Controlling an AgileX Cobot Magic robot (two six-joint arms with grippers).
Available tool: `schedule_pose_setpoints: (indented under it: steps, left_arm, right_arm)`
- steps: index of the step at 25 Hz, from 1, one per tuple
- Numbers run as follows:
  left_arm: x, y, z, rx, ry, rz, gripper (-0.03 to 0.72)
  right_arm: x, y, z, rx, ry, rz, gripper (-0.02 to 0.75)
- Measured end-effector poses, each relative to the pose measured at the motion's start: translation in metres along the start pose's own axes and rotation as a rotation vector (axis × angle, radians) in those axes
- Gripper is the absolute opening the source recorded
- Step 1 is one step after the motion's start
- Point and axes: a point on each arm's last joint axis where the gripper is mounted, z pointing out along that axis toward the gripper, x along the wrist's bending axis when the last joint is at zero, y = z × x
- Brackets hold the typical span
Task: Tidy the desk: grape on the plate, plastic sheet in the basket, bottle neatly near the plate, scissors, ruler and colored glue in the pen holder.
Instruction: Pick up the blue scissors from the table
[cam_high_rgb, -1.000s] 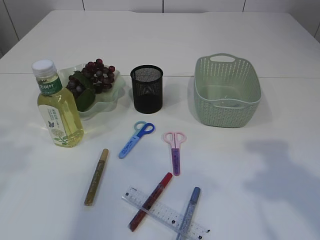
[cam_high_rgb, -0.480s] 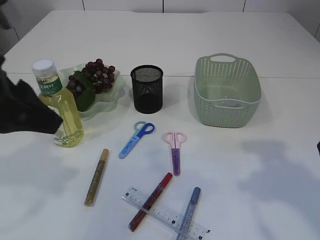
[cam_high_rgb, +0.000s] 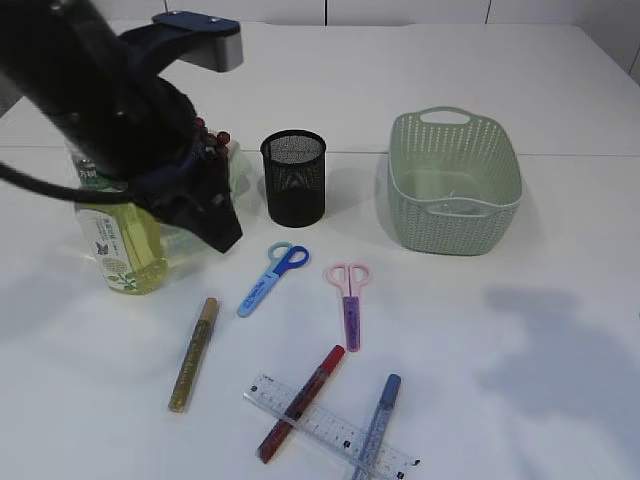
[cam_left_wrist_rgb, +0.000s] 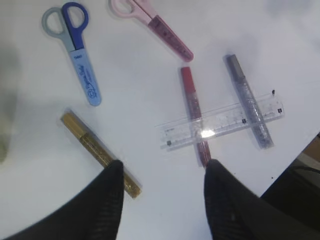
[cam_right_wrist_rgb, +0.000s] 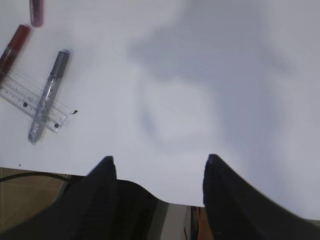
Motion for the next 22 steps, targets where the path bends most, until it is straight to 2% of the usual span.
schedule_pose_setpoints:
  steps: [6,10,22]
  left_arm:
    - [0.012,0.039,0.025,0.061,-0.001,-0.036,0.382]
    - [0.022,0.059,0.039,0.096,0.053,-0.095,0.382]
    - [0.049,0.079,0.114,0.206,0.146,-0.236,0.382]
  right_arm:
    - [0.0,-0.003,0.0,0.031,0.001,0.006,0.438]
    - [0.0,-0.003,0.0,0.033,0.002,0.007,0.438]
    - [0.0,-0.003,0.0,0.035,0.004,0.008,0.438]
